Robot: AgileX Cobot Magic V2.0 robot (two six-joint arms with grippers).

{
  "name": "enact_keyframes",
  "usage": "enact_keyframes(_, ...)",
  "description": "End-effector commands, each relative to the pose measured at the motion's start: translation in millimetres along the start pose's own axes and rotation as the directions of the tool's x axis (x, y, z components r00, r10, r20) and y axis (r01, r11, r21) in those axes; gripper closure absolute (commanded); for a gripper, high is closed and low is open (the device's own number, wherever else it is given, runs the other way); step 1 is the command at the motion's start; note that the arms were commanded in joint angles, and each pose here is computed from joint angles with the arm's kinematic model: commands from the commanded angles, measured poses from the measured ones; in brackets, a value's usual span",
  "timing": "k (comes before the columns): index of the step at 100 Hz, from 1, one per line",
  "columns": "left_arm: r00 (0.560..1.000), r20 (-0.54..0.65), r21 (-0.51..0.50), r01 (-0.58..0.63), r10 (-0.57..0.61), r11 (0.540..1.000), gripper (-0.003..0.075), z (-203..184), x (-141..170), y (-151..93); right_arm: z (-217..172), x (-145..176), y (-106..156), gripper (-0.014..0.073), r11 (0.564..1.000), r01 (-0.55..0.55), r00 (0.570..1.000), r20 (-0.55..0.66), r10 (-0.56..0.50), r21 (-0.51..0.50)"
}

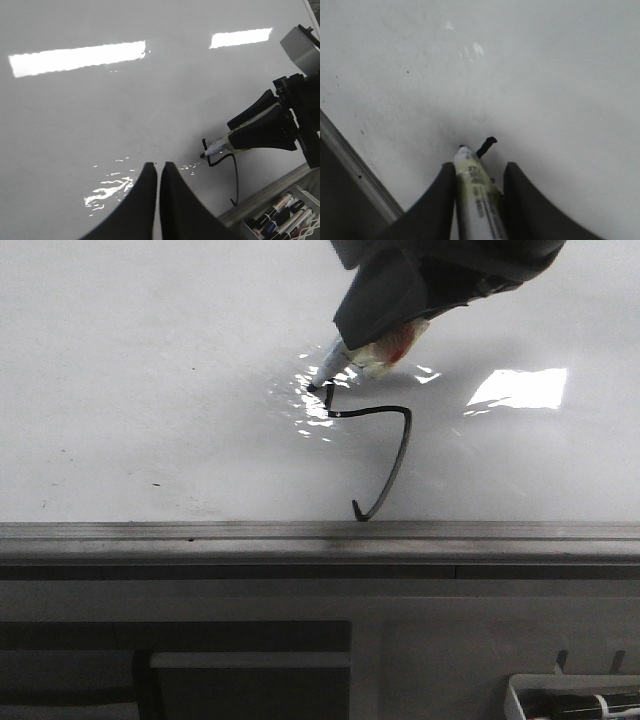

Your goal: Write number 5 on whiteboard

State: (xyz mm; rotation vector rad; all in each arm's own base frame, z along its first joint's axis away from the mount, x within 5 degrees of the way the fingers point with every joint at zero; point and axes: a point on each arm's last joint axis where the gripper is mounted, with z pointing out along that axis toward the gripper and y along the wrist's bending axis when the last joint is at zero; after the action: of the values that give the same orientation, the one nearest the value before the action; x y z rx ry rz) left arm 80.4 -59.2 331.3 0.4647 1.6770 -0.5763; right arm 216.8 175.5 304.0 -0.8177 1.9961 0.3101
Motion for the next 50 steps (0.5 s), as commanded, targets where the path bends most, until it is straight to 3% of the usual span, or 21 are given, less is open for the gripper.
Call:
enact_keyframes(1, 0.997, 0.075, -0.026, 0.022, -0.020, 0.999, 0.0741, -2, -13, 2, -6, -17, -10, 0.0653, 0.999, 0.002, 0.995, 0.102, -0.006, 0.032)
enact_keyframes(50, 0.997, 0.075, -0.026, 0.022, -0.020, 0.999, 0.0741, -2, -13, 2, -11, -7, -21, 0.0632, 0.997, -0.003, 1.000, 0.008, 0.003, 0.074)
